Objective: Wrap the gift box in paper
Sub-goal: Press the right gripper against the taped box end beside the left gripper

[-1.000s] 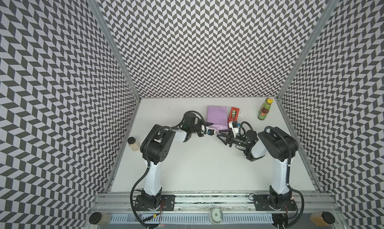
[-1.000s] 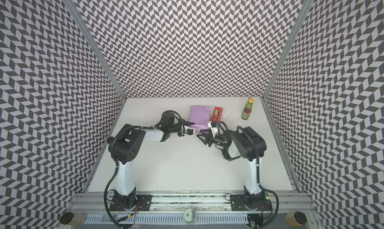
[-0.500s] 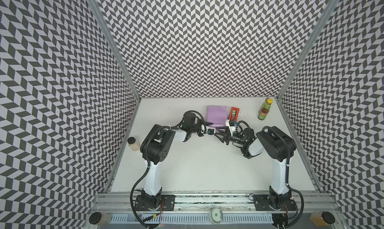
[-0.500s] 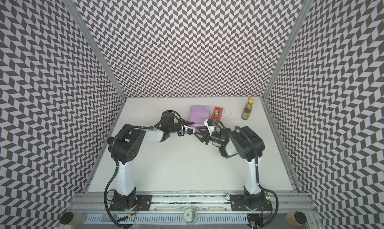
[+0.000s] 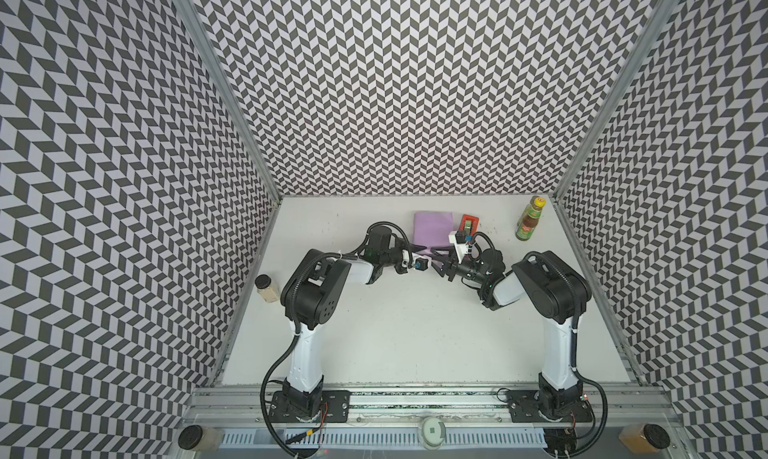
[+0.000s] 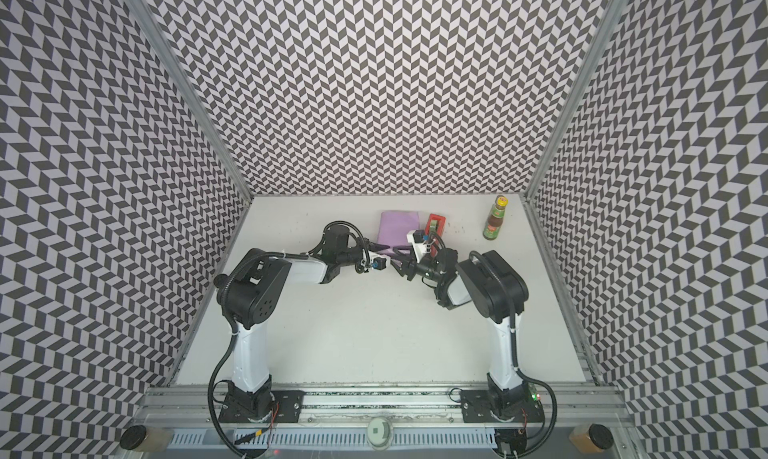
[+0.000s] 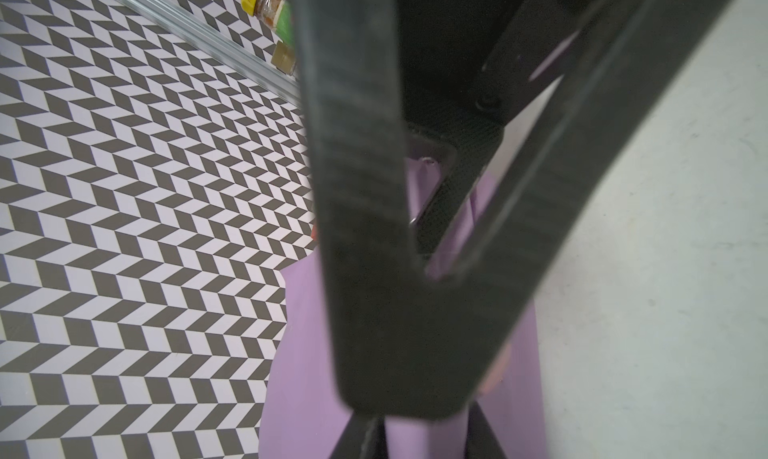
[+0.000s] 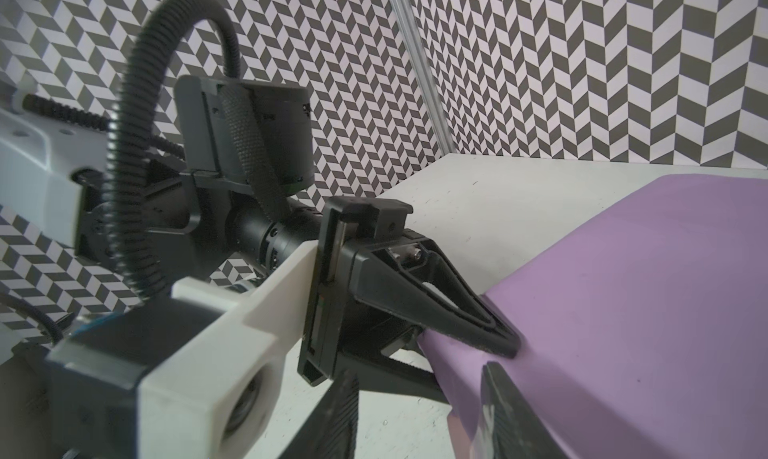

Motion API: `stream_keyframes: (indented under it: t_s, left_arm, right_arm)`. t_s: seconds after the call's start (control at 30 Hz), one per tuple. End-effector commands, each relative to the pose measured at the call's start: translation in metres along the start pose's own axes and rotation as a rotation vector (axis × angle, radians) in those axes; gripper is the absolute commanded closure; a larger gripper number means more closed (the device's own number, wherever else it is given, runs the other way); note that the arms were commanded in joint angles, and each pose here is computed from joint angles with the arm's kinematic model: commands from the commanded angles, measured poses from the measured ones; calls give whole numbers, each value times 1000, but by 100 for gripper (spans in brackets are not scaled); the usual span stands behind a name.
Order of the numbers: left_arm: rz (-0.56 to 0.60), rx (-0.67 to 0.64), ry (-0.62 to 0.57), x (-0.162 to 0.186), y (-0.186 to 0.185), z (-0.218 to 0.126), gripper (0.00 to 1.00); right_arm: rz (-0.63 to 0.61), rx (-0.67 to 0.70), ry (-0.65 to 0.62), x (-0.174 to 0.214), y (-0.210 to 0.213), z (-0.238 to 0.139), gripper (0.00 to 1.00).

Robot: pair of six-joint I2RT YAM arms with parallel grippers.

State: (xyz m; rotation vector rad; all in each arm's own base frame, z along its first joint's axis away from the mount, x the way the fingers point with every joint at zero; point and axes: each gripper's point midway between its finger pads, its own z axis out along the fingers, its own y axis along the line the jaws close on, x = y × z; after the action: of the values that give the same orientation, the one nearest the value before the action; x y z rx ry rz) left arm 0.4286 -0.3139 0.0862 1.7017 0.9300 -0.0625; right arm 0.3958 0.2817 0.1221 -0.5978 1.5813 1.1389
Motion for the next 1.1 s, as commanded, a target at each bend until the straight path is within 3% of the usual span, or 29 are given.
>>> stream_keyframes:
  t_s: [0.0,0.23,0.57,0.83,1.07]
  left_arm:
    - [-133,171,115,35,-65,2,71]
    - [-133,171,115,35,-65,2,72]
    - [-134,174,116,36,-65,2,72]
    - [-133,174,114,35,-65,2,72]
    - [-134,175,113,35,-65,2,72]
  right_arm:
    - [19,62,0,-1,-16,4,52]
    - [64,130,50,4,-32,8,52]
    - [60,184,11,-15,-37,0,51]
    - [67,165,-15,-32,-29,-5,47]
    - [112,134,-24,-39,-25,-12,36]
